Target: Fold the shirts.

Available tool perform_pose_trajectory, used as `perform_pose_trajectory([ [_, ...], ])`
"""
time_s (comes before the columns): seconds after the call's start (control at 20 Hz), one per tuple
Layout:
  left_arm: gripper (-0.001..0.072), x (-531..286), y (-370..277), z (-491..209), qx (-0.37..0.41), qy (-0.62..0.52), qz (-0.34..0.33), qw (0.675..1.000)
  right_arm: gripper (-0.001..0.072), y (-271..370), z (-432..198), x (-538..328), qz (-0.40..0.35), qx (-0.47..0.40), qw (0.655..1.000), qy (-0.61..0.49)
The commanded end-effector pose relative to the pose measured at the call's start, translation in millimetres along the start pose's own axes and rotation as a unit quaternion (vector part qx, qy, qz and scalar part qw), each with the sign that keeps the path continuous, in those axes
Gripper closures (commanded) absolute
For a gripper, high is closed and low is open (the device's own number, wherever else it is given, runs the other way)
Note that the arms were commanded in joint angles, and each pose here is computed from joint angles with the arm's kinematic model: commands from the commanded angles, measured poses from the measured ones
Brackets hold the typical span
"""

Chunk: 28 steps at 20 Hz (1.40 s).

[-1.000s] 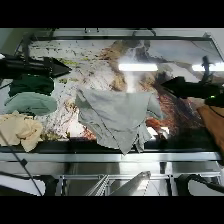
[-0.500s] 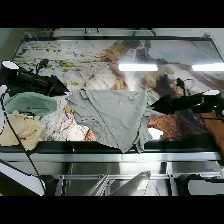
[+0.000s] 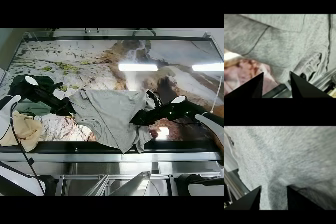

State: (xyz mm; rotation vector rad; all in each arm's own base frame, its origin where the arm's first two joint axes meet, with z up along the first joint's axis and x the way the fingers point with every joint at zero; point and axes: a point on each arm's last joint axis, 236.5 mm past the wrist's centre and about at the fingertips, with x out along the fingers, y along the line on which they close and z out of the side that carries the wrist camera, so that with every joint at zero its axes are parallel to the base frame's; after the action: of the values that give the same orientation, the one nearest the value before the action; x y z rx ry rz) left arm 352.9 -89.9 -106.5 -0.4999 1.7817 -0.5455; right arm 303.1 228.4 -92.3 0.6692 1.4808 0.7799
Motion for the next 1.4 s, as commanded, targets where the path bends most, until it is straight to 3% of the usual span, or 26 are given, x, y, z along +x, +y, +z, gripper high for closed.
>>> perform_pose_trajectory([
  [0.0,0.0355,27.5,1.5,5.7,0.011,0.007,0.027,1.0,0.0507,8.3,0.8,8.6,0.008,0.003,1.0,-0.003],
  [0.05,0.0356,31.3,-2.2,13.2,0.018,-0.006,0.03,0.999,0.061,10.2,2.0,8.4,0.012,-0.003,1.0,-0.006],
  [0.1,0.0357,33.6,-7.0,22.1,0.024,-0.023,0.033,0.999,0.0611,12.3,3.7,8.3,0.016,-0.002,1.0,-0.009],
  [0.15,0.0429,33.7,-10.1,28.5,0.034,-0.032,0.04,0.998,0.0685,16.4,6.3,8.0,0.024,-0.007,1.0,-0.015],
  [0.2,0.0709,31.0,-15.3,34.4,0.052,-0.04,0.042,0.997,0.0698,21.3,9.9,7.3,0.034,-0.007,0.999,-0.022],
  [0.4,0.0692,-15.2,-51.5,52.2,0.108,-0.082,0.048,0.99,0.0699,56.2,28.4,-18.4,0.078,-0.033,0.995,-0.056],
  [0.6,0.0691,-136.1,-131.4,50.6,0.193,-0.221,0.03,0.956,0.07,142.2,65.2,-133.4,0.138,-0.136,0.966,-0.174],
  [0.8,0.0691,-274.3,-208.7,-18.1,0.279,-0.376,0.07,0.881,0.0699,240.6,54.1,-295.6,0.133,-0.268,0.881,-0.368],
  [1.0,0.069,-375.0,-286.8,-134.3,0.373,-0.518,0.141,0.757,0.07,323.4,-23.2,-383.4,0.094,-0.377,0.778,-0.494],
  [1.15,0.069,-421.7,-314.2,-216.5,0.392,-0.599,0.207,0.667,0.07,360.8,-70.5,-413.1,0.025,-0.422,0.704,-0.571],
  [1.25,0.0689,-434.5,-307.2,-238.5,0.375,-0.621,0.247,0.643,0.07,370.3,-86.0,-418.2,0.008,-0.42,0.686,-0.594],
  [1.35,0.0689,-430.5,-283.1,-229.0,0.352,-0.613,0.26,0.657,0.07,354.2,-78.6,-414.8,-0.012,-0.388,0.709,-0.589],
])
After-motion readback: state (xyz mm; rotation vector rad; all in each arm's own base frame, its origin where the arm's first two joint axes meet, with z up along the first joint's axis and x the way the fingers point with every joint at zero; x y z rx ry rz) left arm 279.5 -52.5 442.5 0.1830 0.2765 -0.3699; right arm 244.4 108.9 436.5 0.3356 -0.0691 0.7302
